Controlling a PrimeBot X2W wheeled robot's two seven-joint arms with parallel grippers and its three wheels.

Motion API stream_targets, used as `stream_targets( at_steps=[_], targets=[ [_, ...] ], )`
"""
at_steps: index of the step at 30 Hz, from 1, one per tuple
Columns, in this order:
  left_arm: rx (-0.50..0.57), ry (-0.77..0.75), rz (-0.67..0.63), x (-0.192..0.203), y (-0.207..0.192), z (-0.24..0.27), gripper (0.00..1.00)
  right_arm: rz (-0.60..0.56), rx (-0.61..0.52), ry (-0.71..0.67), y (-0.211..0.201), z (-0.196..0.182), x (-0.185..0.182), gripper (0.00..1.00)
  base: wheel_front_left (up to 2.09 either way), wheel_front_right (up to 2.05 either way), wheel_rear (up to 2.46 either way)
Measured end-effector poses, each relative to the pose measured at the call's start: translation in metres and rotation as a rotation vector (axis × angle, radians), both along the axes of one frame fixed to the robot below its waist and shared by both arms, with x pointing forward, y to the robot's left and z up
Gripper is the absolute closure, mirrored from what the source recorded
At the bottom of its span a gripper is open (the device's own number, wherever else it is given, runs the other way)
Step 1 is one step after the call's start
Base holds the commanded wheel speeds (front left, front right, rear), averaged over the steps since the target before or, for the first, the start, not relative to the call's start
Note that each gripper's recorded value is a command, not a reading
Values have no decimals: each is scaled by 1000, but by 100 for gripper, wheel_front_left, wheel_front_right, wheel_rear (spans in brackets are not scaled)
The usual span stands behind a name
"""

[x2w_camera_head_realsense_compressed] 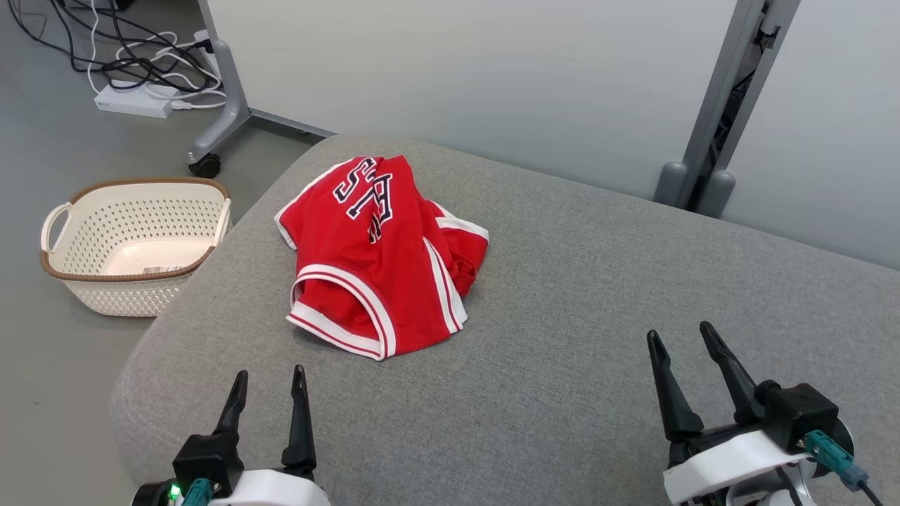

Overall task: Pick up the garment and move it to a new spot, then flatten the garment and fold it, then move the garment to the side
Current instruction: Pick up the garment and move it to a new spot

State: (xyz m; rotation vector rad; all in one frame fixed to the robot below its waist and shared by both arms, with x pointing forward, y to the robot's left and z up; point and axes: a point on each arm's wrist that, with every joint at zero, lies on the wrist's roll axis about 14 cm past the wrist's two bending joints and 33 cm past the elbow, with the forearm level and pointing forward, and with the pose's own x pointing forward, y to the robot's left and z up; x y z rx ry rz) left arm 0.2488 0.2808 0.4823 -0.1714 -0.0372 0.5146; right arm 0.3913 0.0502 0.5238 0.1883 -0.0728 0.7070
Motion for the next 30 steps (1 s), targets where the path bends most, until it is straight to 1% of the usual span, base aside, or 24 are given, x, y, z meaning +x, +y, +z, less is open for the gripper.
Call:
stream_targets(
  at_steps=[12,16,20,24,26,30],
  targets=[
    [3,-4,-1,5,2,2,0,-28,1,8,-10,-2,2,0,0,0,0],
    [24,-24,1,14,8,12,0,-46,-5,6,-14,-4,9,0,0,0,0],
    [61,-52,-26,35,14,27,0,-67,-36,-20,-20,-6,22,0,0,0,0],
    [110,-68,-81,68,24,42,0,-72,-30,-51,-15,2,42,0,0,0,0],
    [111,-60,-109,86,29,42,0,-75,-33,-59,-15,3,52,0,0,0,0],
    [128,7,-170,130,45,45,0,-77,-44,-68,-15,1,69,0,0,0,0]
  ],
)
